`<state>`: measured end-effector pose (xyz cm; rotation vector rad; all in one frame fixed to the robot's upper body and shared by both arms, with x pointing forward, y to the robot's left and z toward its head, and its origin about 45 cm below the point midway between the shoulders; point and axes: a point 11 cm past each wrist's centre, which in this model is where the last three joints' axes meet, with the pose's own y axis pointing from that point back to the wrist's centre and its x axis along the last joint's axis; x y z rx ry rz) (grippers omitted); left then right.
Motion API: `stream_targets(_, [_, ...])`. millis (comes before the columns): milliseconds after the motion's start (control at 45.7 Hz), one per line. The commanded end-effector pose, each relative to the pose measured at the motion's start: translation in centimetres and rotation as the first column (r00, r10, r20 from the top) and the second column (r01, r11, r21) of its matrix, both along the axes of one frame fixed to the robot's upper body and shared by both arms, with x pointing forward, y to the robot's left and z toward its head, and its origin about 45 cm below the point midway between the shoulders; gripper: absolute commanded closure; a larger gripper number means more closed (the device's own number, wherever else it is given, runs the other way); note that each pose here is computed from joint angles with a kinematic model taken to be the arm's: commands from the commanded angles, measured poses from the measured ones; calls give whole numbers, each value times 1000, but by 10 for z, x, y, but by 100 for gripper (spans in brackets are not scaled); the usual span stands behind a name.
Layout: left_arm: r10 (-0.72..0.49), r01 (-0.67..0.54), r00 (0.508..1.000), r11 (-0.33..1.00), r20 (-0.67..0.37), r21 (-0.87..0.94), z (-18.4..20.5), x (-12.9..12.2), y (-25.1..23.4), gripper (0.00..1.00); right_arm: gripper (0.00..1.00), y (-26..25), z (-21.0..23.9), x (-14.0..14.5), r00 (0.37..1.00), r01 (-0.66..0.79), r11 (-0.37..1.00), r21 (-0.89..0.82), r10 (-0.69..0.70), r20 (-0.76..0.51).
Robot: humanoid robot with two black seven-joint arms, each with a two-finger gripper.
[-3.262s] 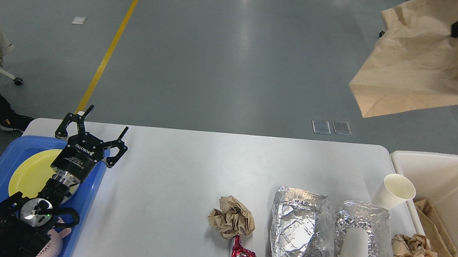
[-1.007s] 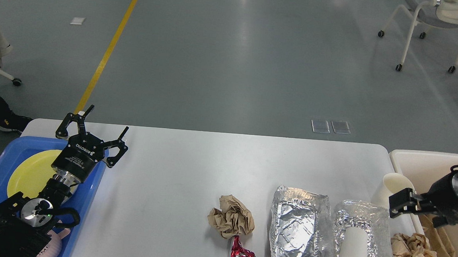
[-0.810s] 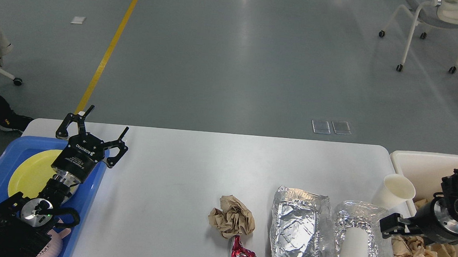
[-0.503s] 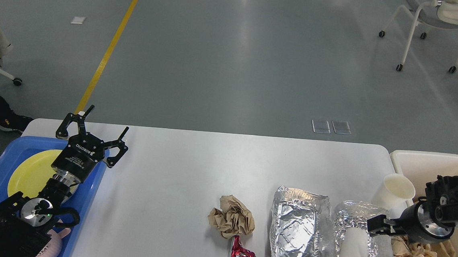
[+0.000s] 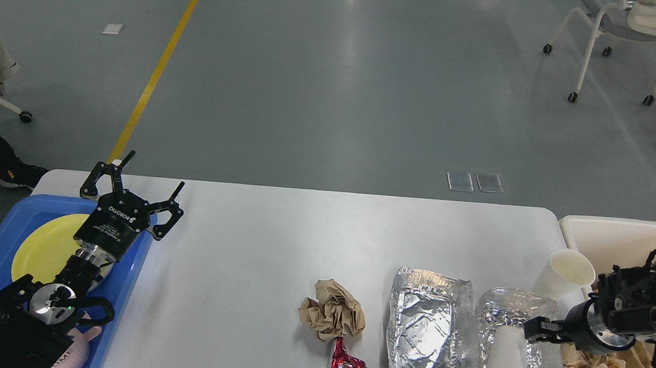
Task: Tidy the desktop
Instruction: 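Lower the right gripper toward the foil packet beside the bin, then grasp the crumpled foil packet and drop it into the white bin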
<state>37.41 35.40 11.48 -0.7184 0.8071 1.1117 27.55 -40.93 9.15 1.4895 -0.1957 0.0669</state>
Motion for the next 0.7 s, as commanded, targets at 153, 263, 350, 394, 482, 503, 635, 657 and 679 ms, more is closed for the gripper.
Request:
stream_targets(153, [1, -1, 1000, 1000, 1, 0, 0, 0, 0, 1, 86, 4, -20, 0, 1000, -9, 1000, 2, 9, 16])
stream_targets(263, [0, 0, 1000, 1000, 0, 0, 0, 0, 0, 1, 100, 6, -21, 3, 1000, -5, 1000, 11, 4, 26])
stream_targets(350, [1, -1, 1000, 1000, 1, 0, 0, 0, 0, 1, 100, 6, -21, 3, 1000, -2, 1000, 13, 2, 27])
stream_targets(394, [0, 0, 1000, 1000, 0, 0, 0, 0, 0, 1, 100, 8, -21, 5, 1000, -1, 1000, 20, 0, 29])
stream_targets(482, [0, 0, 1000, 1000, 0, 0, 0, 0, 0, 1, 100, 11, -17, 9, 999, 11, 999, 35, -13, 39])
stream_targets(503, [0, 0, 1000, 1000, 0, 0, 0, 0, 0, 1, 100, 11, -16, 9, 999, 13, 999, 38, -15, 39])
stream_targets(635, [0, 0, 1000, 1000, 0, 0, 0, 0, 0, 1, 100, 0, 3, 19, 997, 41, 998, 38, -43, 69])
stream_targets(657, [1, -1, 1000, 1000, 1, 0, 0, 0, 0, 1, 100, -2, 9, 20, 996, 48, 998, 41, -51, 68])
stream_targets(679, [0, 0, 1000, 1000, 0, 0, 0, 0, 0, 1, 100, -2, 16, 22, 996, 54, 998, 44, -57, 67])
